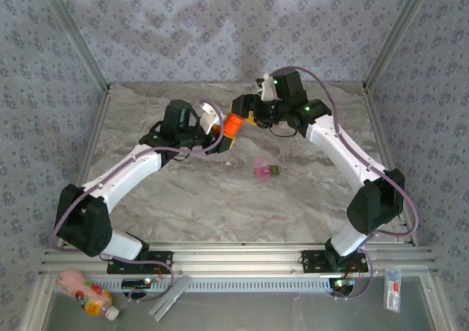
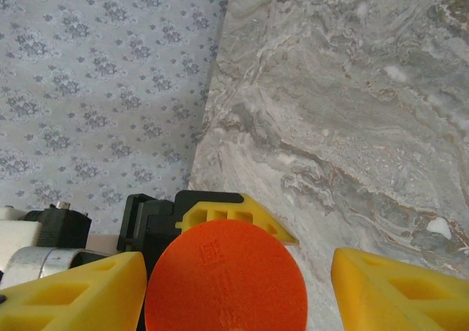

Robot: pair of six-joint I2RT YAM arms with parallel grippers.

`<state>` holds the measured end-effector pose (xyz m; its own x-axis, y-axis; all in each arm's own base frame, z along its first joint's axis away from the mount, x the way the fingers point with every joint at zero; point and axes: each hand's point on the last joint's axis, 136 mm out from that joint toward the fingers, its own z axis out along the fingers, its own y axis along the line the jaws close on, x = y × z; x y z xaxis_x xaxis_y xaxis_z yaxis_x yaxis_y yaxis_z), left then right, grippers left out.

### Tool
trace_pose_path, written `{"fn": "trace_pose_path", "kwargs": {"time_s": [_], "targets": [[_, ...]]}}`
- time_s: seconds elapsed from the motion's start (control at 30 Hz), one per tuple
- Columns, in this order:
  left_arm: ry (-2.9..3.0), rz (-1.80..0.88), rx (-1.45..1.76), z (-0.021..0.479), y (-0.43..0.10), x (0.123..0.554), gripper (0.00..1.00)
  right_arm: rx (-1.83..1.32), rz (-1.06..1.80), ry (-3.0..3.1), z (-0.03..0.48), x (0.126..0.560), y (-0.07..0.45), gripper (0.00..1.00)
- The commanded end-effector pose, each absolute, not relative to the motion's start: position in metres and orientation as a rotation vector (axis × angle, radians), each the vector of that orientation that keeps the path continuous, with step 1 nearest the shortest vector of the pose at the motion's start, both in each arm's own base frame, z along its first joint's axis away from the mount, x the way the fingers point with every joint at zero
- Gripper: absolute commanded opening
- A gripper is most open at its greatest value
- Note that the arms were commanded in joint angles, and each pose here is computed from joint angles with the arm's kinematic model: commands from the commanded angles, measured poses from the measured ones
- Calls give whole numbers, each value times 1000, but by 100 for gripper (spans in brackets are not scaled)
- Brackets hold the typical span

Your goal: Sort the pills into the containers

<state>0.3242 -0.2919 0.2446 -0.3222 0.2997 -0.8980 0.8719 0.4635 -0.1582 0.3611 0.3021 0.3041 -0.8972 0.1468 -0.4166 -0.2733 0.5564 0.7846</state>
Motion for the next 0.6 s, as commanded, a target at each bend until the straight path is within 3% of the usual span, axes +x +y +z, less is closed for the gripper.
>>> {"fn": "trace_pose_path", "kwargs": {"time_s": [0.0, 0.23, 0.43, 0.57], "targets": [[1761, -849, 1008, 268, -299, 326, 0, -156, 1318, 2359, 312, 351, 312, 70], [1758, -849, 1007, 269, -299, 326, 0, -165, 1320, 2358, 312, 347, 313, 65], [1754, -851, 1006, 271, -300, 326, 0, -173, 1323, 2358, 308, 347, 310, 47], [1751, -856, 1005, 272, -299, 324, 0, -276, 1358, 2278, 311, 352, 307, 43]]}}
